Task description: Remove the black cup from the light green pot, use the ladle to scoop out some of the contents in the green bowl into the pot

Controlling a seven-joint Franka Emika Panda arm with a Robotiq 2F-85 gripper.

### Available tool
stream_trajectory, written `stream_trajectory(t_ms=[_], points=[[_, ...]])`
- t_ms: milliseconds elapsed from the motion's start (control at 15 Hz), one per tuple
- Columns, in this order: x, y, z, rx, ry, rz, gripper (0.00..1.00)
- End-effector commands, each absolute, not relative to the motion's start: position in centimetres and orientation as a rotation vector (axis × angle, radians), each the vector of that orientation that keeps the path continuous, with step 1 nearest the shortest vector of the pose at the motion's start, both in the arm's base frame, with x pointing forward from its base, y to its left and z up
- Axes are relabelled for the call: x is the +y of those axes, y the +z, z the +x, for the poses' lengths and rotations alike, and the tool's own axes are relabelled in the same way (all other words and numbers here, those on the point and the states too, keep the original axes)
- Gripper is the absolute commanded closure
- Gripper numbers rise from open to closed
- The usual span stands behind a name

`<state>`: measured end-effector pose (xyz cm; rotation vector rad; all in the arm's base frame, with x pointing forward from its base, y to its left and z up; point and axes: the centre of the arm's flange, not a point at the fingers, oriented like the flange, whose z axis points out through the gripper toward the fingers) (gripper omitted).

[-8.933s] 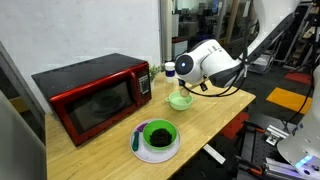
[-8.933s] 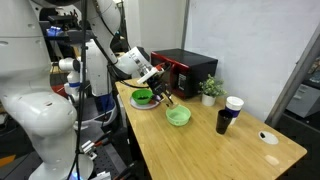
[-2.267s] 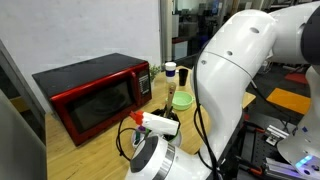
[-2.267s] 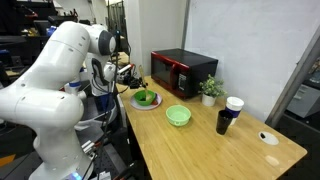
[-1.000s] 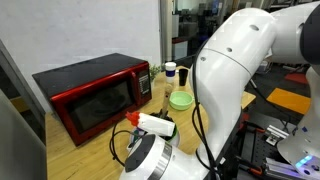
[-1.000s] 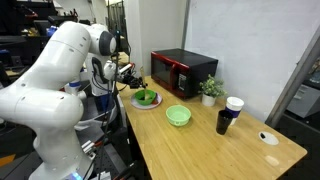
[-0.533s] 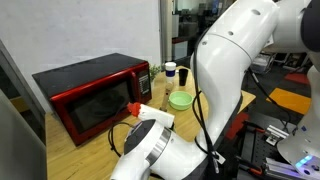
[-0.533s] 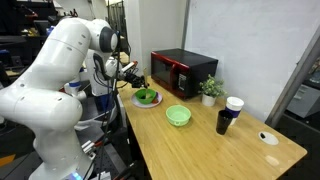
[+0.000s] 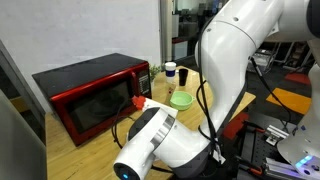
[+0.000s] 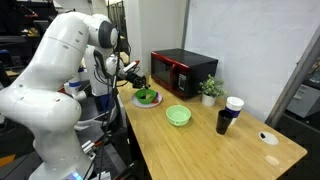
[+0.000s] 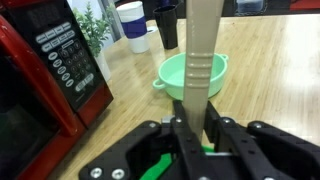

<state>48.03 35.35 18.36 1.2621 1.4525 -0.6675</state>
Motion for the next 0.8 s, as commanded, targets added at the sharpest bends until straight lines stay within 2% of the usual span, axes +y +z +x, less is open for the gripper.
stream_trajectory(t_ms=[0,733], points=[[34.04,18.83,47.16,1.506,-0.640,1.303,0.94],[33.71,19.59,47.01,1.556,-0.597,1.331,0.94]])
